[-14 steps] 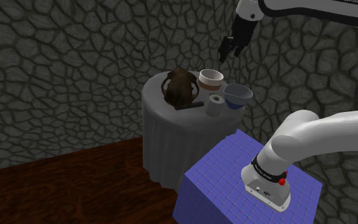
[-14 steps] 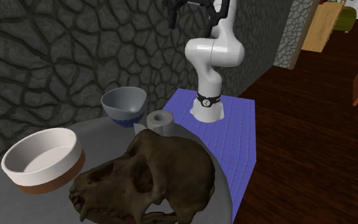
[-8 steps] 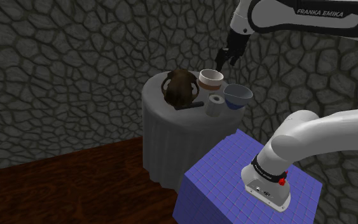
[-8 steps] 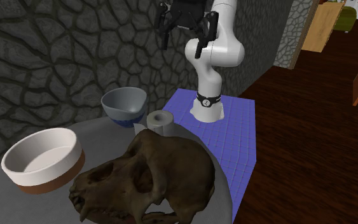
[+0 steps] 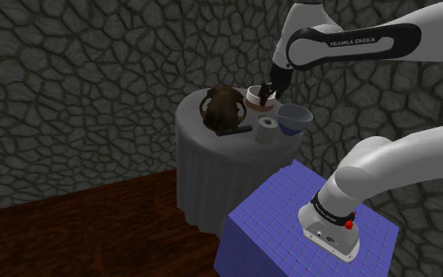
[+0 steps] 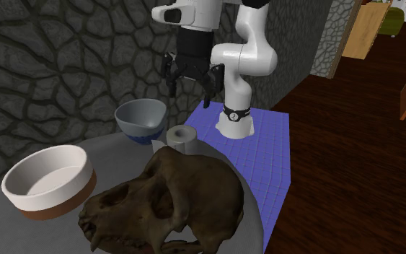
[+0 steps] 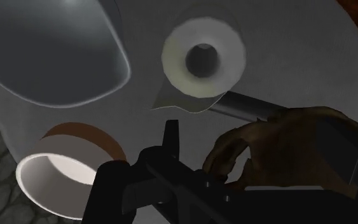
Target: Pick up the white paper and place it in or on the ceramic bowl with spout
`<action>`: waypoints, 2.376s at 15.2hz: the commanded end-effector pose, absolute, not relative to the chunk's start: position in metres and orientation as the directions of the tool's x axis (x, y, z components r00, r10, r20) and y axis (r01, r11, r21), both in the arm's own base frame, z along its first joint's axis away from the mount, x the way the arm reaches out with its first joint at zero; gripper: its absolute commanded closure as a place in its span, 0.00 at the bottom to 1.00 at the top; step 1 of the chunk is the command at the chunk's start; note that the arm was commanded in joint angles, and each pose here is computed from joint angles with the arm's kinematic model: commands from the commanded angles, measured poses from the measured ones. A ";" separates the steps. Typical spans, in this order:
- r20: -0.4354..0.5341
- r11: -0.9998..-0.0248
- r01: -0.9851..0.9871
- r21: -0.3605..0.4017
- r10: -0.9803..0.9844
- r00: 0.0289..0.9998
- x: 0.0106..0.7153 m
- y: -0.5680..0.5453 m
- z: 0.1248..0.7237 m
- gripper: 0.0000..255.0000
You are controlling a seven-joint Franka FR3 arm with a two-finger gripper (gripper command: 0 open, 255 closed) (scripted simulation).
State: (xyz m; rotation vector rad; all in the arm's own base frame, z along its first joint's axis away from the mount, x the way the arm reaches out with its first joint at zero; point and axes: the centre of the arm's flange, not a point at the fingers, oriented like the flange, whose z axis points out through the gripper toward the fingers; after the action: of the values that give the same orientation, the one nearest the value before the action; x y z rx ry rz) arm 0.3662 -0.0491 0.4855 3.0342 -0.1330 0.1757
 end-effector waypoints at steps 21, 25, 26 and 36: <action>0.076 -0.995 -0.078 0.068 -0.072 0.995 0.398 -0.088 0.345 0.00; 0.075 -0.995 -0.078 0.068 -0.072 0.995 0.398 -0.088 0.345 1.00; 0.075 -0.995 -0.078 0.068 -0.072 0.995 0.398 -0.088 0.345 1.00; 0.076 -0.995 -0.078 0.068 -0.072 0.995 0.398 -0.088 0.361 1.00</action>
State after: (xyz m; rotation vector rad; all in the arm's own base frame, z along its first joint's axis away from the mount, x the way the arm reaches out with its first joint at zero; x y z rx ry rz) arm 0.3988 -0.0876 0.3554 3.0662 -0.1156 0.1119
